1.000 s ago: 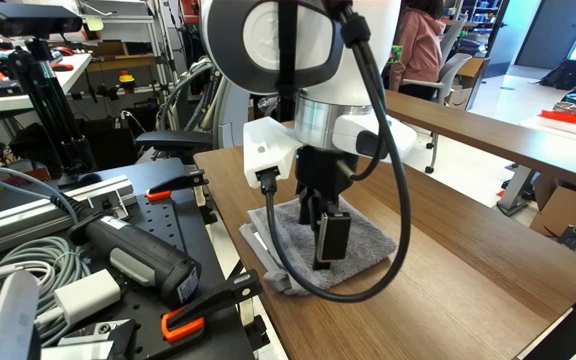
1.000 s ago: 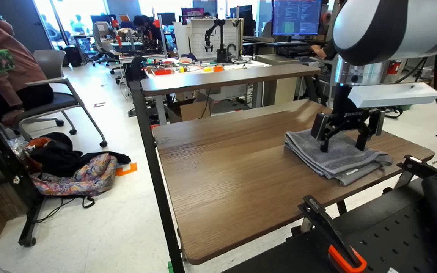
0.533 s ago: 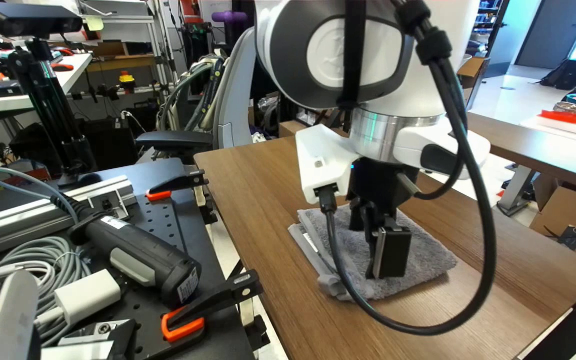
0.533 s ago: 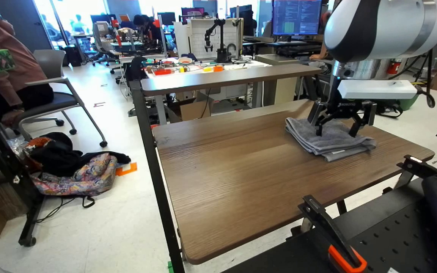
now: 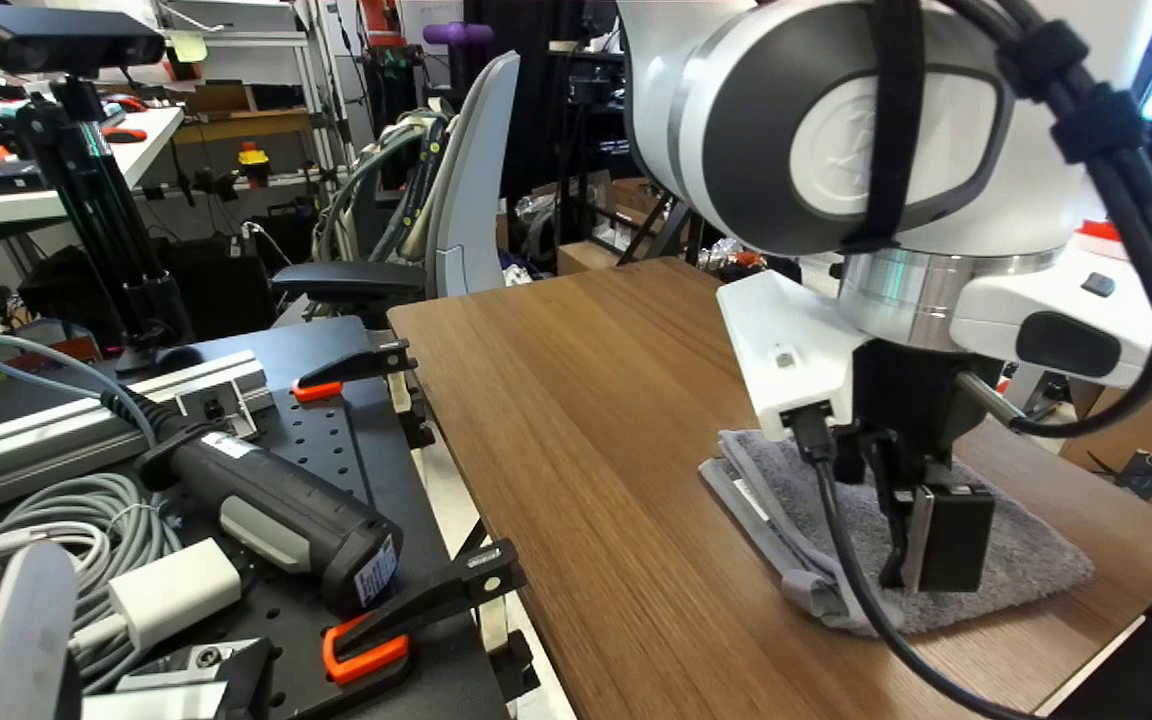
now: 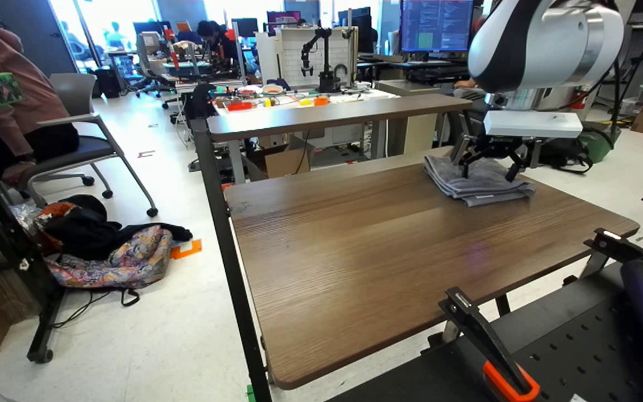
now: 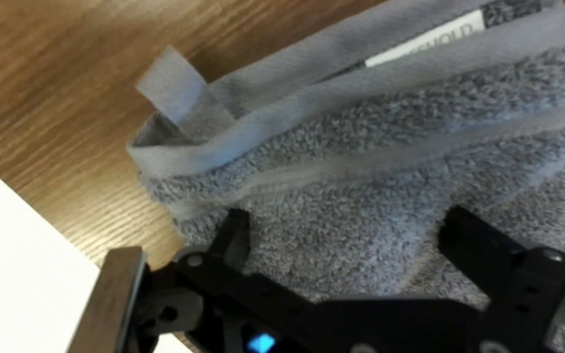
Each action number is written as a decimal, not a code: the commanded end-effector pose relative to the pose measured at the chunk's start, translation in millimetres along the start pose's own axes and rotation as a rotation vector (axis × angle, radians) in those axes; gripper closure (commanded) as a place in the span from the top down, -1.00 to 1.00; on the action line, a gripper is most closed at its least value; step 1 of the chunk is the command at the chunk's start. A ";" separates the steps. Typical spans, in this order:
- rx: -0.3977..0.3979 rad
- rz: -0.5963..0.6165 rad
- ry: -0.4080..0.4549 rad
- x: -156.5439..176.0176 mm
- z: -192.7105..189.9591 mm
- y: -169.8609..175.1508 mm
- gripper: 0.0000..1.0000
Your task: Slide the towel backward
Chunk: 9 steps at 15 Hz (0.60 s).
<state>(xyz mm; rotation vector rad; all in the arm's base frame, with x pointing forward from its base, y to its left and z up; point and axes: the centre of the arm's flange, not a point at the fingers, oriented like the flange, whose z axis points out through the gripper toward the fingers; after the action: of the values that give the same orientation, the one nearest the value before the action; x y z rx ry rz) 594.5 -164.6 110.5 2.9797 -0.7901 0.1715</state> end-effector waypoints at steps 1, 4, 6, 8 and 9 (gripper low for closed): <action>-0.016 0.055 0.025 32.0 23.6 -2.6 1.00; -0.020 0.068 0.037 39.7 27.2 -2.3 1.00; -0.026 0.070 0.037 41.1 25.0 -4.3 1.00; -0.025 0.070 0.028 41.4 16.6 -6.7 1.00; -0.029 0.068 0.026 40.9 5.7 -9.5 1.00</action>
<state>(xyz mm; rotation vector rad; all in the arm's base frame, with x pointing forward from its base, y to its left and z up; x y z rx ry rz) 625.9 -181.4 104.8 2.9341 -0.8657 0.2353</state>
